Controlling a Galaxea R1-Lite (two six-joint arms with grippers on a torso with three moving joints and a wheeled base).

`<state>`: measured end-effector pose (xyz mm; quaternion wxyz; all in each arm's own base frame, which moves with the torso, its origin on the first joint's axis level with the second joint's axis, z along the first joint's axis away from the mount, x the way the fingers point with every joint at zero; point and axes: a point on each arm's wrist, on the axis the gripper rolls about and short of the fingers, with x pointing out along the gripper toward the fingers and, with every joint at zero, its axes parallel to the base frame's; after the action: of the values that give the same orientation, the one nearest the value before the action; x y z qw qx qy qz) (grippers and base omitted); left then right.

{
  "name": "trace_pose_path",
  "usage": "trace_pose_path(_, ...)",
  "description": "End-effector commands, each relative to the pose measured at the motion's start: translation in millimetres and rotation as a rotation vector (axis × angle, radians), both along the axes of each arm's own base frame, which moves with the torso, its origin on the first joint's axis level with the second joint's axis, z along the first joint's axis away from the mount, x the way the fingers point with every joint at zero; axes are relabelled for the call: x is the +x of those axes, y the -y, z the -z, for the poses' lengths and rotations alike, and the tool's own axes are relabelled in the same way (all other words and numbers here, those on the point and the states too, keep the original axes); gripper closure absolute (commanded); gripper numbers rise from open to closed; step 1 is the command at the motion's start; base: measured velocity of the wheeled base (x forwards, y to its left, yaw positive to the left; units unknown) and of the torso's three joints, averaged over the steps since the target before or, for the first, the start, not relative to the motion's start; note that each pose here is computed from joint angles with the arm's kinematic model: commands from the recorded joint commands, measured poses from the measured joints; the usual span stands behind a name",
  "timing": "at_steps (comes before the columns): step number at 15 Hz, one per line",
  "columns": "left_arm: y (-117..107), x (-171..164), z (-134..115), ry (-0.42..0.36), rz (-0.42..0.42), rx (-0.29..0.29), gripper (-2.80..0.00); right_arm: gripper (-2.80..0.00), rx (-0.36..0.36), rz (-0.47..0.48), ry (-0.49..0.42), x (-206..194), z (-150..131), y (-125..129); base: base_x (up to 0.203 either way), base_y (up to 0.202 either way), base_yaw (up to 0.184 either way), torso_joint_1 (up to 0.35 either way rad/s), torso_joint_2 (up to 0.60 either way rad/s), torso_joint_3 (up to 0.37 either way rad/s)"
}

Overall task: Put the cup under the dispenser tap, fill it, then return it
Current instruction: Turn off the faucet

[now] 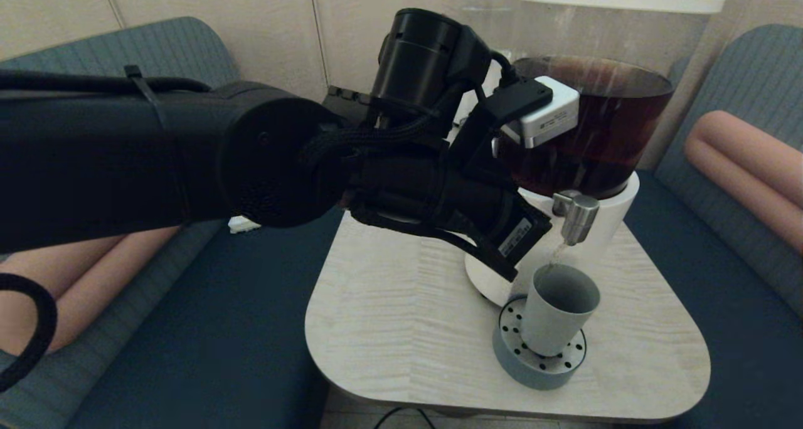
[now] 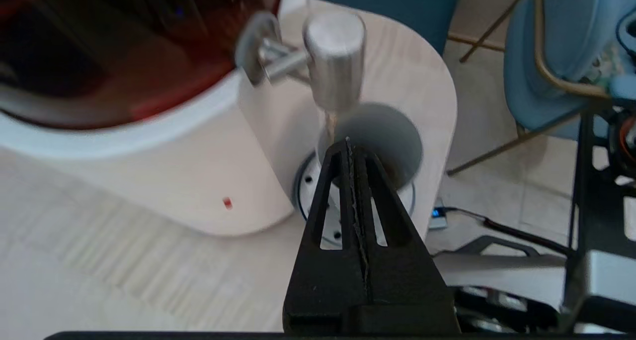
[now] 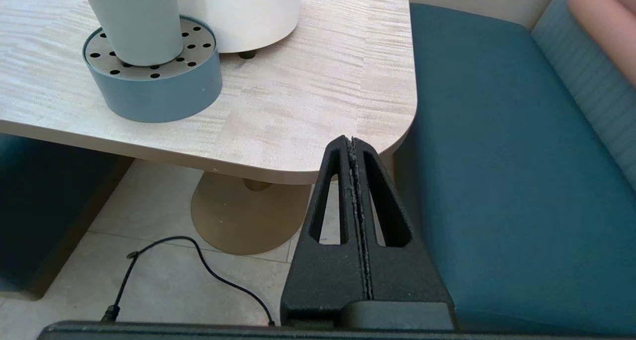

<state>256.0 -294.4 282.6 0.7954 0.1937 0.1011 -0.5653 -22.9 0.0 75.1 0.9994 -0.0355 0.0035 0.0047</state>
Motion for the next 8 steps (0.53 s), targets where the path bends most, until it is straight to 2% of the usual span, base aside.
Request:
trace_pose_path(1, 7, 6, 6, -0.003, 0.002, 0.007, 0.00, 0.00, -0.001, 0.000, 0.001, 0, 0, 0, 0.000, 0.000, 0.000, 0.000, 0.00, 0.000)
trace_pose_path(8, 18, 16, 14, 0.007, 0.002, 0.006, 0.00, 0.00, -0.001, -0.002, 0.002, 0, 0, 0, 0.000, 0.000, 0.000, 0.000, 0.00, 0.000)
